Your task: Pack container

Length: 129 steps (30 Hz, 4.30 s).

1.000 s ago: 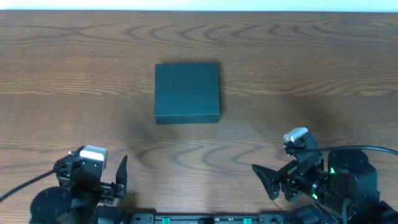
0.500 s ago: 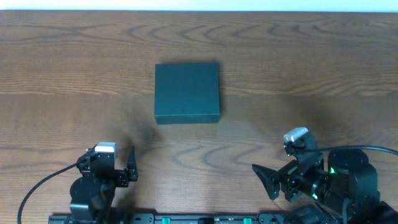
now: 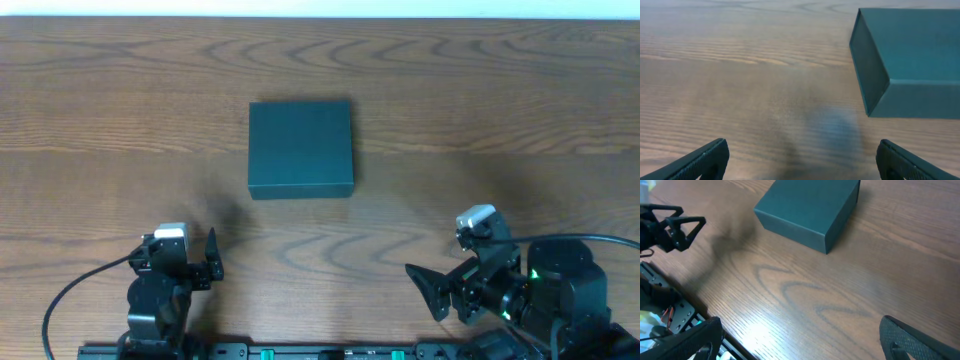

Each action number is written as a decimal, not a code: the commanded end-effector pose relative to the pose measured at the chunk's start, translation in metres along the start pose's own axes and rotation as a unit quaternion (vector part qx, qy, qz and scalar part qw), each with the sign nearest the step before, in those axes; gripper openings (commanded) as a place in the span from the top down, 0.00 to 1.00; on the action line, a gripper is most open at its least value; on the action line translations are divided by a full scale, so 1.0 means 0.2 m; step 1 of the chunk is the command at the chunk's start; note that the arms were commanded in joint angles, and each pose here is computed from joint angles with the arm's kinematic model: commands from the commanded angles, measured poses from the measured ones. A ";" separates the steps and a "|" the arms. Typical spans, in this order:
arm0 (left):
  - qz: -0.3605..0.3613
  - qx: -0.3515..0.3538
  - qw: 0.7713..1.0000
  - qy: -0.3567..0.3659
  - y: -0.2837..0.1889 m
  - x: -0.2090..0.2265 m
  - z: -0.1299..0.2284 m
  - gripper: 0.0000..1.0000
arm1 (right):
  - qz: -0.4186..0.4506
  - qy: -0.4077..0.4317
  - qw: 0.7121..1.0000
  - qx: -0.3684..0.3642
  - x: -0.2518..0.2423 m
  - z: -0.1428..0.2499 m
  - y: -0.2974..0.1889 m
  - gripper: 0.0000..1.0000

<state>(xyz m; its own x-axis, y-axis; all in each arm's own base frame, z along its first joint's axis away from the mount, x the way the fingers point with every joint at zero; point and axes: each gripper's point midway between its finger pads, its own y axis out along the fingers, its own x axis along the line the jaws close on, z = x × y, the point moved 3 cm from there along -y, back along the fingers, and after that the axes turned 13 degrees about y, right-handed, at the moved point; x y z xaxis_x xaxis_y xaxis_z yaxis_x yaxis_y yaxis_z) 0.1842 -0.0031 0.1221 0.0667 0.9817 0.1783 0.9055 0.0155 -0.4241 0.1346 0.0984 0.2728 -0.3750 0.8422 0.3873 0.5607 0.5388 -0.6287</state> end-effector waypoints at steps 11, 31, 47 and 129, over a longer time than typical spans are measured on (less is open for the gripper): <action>-0.012 -0.015 1.000 -0.013 0.03 0.01 0.00 0.05 | -0.005 0.004 1.000 -0.003 0.01 -0.01 -0.01 0.00; -0.012 -0.015 1.000 -0.013 0.03 0.01 0.00 0.05 | -0.005 0.004 1.000 -0.003 0.01 -0.01 -0.01 0.01; -0.012 -0.015 1.000 -0.013 0.03 0.01 0.00 0.05 | 0.113 -0.115 0.980 -0.120 -0.31 0.15 0.14 0.01; -0.012 -0.015 1.000 -0.013 0.03 0.01 0.00 0.05 | 0.123 -0.079 0.987 -0.065 -0.55 0.57 0.51 0.01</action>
